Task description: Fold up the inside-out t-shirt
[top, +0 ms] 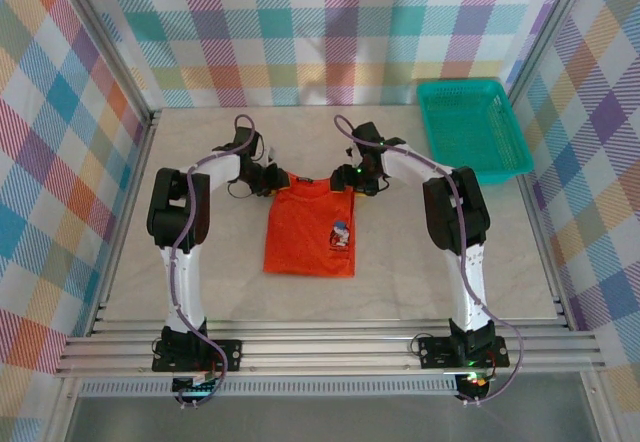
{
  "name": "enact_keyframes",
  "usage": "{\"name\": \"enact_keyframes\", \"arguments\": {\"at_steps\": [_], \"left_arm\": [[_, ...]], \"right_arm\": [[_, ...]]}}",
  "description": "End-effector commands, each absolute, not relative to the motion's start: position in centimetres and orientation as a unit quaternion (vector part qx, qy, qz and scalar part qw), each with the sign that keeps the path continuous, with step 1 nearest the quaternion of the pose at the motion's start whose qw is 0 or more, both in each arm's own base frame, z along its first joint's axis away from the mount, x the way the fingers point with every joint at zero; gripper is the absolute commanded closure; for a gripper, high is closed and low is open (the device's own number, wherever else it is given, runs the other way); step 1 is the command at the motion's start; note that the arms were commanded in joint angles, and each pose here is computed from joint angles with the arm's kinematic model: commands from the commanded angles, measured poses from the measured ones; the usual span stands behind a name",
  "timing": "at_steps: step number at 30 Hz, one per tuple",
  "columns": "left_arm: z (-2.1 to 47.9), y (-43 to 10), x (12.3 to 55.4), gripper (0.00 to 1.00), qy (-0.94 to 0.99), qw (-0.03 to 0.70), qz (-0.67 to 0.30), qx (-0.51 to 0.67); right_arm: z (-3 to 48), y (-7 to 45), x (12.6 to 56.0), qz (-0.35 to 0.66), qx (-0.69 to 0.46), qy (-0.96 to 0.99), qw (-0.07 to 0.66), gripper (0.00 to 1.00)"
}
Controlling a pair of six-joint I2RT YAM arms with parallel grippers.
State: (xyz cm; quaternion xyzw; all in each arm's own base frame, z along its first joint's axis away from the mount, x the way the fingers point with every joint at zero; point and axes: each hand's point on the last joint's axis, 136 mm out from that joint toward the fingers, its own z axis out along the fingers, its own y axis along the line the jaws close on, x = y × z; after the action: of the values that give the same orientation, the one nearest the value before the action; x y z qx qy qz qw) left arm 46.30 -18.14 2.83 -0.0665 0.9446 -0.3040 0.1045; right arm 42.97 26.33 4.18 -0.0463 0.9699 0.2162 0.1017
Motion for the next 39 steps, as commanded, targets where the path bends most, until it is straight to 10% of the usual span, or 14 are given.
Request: {"name": "enact_keyframes", "arguments": {"at_steps": [1, 9, 21, 31, 39], "left_arm": [[1.6, -21.0, 45.9, 0.75, 0.941, 0.091, -0.322, -0.046], [1.2, -21.0, 45.7, 0.79, 0.940, 0.087, -0.325, -0.052], [4.6, -21.7, 47.8, 1.00, 0.933, 0.118, -0.336, -0.049], [22.1, -21.7, 52.9, 1.00, 0.886, 0.280, -0.369, -0.016], [30.1, -22.1, 47.8, 1.00, 0.835, 0.376, -0.401, 0.024]], "right_arm": [[4.3, 26.0, 42.5, 0.219, -0.045, 0.970, 0.096, 0.30], [3.0, 27.5, 42.1, 0.242, -0.045, 0.966, 0.074, 0.33], [6.8, 28.3, 45.3, 0.279, -0.046, 0.953, 0.113, 0.99], [21.6, 28.9, 49.5, 0.315, -0.102, 0.913, 0.240, 1.00], [25.7, 27.5, 45.1, 0.345, -0.116, 0.885, 0.291, 1.00]]}}
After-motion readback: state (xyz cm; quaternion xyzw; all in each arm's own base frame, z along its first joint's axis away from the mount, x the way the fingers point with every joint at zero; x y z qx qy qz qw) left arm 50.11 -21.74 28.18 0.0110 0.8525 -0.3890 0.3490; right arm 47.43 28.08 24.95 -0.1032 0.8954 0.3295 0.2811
